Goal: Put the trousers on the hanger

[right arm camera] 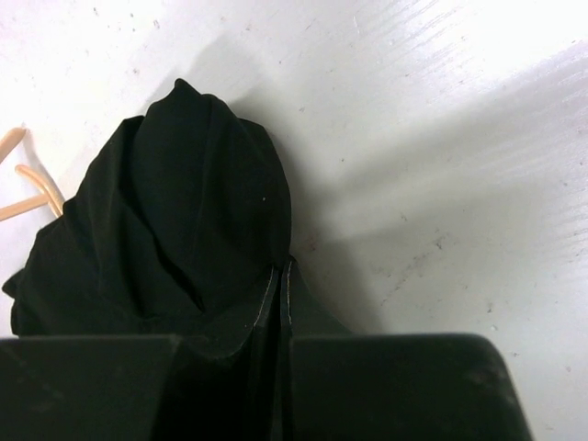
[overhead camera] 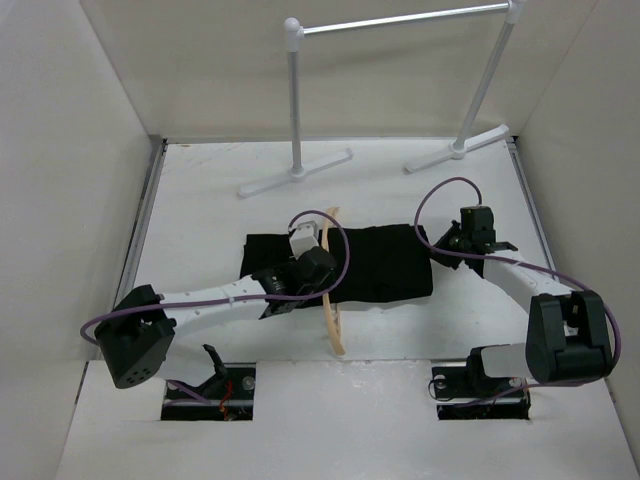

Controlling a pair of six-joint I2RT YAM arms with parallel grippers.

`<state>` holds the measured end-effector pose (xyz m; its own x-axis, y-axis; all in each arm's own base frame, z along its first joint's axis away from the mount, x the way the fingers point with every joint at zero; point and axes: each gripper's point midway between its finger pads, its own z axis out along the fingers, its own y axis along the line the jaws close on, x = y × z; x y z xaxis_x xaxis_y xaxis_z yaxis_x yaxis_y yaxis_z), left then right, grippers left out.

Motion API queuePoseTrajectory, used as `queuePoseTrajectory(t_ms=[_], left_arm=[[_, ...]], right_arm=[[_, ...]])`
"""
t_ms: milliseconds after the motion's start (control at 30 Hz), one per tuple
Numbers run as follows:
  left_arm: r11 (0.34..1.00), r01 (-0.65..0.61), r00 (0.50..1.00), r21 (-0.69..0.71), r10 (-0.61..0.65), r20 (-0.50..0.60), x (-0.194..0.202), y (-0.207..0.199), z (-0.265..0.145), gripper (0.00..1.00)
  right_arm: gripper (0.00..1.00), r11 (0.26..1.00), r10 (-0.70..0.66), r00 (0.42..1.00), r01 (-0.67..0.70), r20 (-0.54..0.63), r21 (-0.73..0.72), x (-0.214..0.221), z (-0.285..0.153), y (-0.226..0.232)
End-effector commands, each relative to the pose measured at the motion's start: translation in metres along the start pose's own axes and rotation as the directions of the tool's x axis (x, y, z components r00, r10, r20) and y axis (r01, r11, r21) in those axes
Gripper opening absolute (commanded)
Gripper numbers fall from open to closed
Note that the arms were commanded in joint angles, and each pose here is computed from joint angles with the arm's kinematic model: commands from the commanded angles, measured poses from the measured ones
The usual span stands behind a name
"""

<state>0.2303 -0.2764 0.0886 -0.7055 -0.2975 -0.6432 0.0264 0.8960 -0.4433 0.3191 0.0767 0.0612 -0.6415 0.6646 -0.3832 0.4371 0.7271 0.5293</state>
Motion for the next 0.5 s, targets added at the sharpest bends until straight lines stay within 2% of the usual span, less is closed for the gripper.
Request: queuePoseTrajectory(t_ms=[0,167,267,333,433,467], left_arm=[[0.996,-0.081,0.993,-0.026,0.083,0.088,-0.032,-0.006,-0.012,0.0],[0.997,-0.075,0.99,0.033,0.07,0.121,-0.045,-0.032,-0.022,0.0],[0.994,-0.067,0.983,0.082,0.052,0.174,-0.066,-0.054,-0.037,0.0],[0.99,-0.059,0.978,0.124,0.033,0.205,-0.082,-0.071,-0.05,0.0],[0.982,-0.063,0.966,0.179,0.015,0.257,-0.106,-0.092,-0.072,0.0],[0.978,-0.069,0.96,0.195,0.012,0.279,-0.115,-0.099,-0.081,0.0]], right_arm=[[0.07,1.0,0.003,0.997,-0.002,0.072,-0.018,-0.015,0.004,0.007],[0.1,1.0,-0.005,0.998,0.006,0.059,-0.026,-0.007,0.006,0.012],[0.18,0.999,0.001,0.998,0.002,0.058,-0.036,-0.004,0.003,0.014],[0.3,0.998,-0.005,0.999,0.008,0.053,-0.062,0.0,-0.003,0.021],[0.55,0.99,-0.034,0.997,0.044,0.076,-0.135,0.0,-0.027,0.042],[0.61,0.984,-0.042,0.995,0.057,0.091,-0.166,-0.002,-0.039,0.05]])
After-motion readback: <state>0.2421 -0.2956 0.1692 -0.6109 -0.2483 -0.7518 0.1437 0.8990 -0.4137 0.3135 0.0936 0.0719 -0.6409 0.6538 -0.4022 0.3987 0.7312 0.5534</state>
